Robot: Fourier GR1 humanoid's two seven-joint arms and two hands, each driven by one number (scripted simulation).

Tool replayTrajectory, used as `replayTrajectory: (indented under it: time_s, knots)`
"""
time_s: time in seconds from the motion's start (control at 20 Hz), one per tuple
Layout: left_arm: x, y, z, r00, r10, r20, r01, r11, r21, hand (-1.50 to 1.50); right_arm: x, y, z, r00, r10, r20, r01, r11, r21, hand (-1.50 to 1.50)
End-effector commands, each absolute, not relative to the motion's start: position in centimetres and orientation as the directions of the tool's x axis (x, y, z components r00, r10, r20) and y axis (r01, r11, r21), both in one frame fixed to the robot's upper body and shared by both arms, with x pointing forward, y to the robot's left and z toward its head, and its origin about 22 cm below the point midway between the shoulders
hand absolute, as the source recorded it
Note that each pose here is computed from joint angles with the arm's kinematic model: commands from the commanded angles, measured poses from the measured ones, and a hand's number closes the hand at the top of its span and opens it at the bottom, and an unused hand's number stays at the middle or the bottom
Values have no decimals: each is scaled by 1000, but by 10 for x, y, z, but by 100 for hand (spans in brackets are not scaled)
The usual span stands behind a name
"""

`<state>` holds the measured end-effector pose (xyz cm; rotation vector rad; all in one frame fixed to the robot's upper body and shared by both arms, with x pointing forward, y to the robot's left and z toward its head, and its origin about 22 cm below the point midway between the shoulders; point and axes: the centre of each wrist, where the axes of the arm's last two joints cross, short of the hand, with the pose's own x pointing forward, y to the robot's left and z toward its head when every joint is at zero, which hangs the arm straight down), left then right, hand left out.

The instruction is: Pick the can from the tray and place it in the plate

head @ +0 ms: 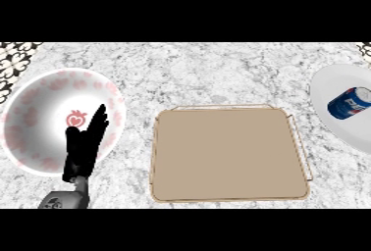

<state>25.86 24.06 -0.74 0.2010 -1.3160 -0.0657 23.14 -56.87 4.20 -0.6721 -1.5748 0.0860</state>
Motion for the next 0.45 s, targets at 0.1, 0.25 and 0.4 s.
replayTrajectory:
  time_s: [0.1,0.25,0.4]
  knots:
    - [268,240,-6,248,-151,957,-74,982,175,0,219,-574,39,55,472,880,404,795,-452,-150]
    - [259,236,-5,251,-173,952,-62,979,194,0,216,-584,54,83,472,878,407,788,-462,-150]
    - [256,239,-4,265,-159,951,-69,981,183,0,208,-583,44,103,496,862,433,758,-488,-150]
